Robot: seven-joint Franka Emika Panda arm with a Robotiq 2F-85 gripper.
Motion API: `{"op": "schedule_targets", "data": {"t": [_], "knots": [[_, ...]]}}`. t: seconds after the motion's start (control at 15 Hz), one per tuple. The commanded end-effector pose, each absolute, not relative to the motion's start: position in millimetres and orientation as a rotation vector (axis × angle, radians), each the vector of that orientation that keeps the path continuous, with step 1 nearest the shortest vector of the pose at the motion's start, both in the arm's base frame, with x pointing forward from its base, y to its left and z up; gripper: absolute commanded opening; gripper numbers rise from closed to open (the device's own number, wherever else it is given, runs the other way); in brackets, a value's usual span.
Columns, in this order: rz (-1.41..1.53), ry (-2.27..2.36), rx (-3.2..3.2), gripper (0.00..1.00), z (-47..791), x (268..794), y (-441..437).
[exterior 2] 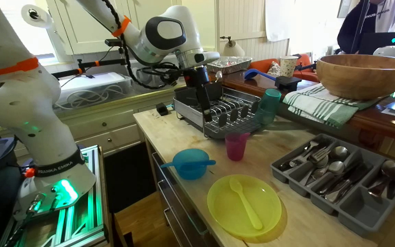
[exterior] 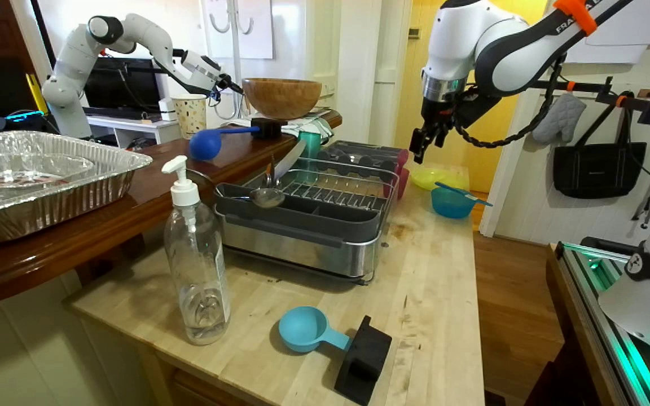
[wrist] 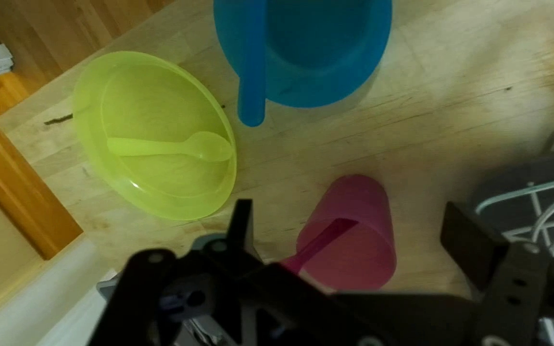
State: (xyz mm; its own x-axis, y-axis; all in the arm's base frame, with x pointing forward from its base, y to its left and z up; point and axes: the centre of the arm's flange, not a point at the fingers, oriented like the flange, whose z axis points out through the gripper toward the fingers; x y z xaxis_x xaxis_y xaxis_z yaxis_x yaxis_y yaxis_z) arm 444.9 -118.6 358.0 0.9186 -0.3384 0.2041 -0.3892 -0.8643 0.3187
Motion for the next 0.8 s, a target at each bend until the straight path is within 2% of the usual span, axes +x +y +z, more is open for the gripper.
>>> {"op": "schedule_targets", "data": {"t": [0.0, 0.73], "knots": [[0.244, -0.595, 2.729, 1.00, 372, 432, -135], [0.273, -0.658, 2.696, 1.00, 392, 433, -159]]}}
